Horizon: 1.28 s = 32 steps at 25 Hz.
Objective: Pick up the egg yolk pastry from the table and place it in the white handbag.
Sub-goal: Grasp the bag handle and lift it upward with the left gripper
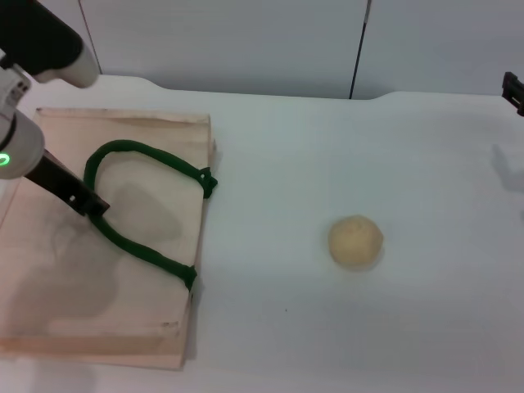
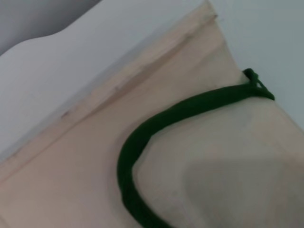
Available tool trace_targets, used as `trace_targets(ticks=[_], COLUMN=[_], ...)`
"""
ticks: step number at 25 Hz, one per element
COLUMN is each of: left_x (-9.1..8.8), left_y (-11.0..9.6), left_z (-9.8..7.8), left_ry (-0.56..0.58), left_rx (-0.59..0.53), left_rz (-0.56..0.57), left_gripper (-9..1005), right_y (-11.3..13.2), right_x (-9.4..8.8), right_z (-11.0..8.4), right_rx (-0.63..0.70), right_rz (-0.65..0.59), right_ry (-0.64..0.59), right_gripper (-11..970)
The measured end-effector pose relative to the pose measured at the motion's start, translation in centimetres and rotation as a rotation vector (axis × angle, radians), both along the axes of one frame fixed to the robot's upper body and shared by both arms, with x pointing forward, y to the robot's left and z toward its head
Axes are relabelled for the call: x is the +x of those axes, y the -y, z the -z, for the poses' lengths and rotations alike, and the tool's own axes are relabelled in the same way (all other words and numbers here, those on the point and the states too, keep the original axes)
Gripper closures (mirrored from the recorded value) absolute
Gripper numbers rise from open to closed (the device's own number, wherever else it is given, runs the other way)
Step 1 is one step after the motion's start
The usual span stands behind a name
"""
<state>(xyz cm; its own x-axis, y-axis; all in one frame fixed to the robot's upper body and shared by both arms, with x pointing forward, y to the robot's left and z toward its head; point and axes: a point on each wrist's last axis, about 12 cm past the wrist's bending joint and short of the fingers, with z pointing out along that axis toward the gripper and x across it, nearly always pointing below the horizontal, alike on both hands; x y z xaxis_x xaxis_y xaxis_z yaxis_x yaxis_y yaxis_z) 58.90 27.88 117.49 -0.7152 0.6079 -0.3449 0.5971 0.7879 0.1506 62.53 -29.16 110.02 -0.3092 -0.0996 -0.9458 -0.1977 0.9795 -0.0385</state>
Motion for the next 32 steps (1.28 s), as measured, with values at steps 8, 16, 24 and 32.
trace_targets(ticks=[8,16,24,32], left_x=[0.3,0.5,0.8,1.6], left_y=[-0.5,-1.8,-3.1,-3.0], left_z=[-0.2,-0.6,0.0,0.4], left_ry=[0.025,0.038,0.048,0.073], left_rx=[-0.043,-0.12,-0.165,-0.165], left_rz=[-0.074,-0.214,-0.306,-0.314], left_gripper=[561,562,561,561], right_y=[0.0,-0.1,-0.2,-0.5], right_x=[0.1,0.2,0.2,0.2], right_z=[0.0,-0.1,-0.1,-0.2], right_rx=[0.001,0.001,0.002,0.01], right_rz=[0.0,-0.004,-0.006,-0.029], right_ry=[-0.001,0.0,0.0,0.003], right_gripper=[369,368,368,369])
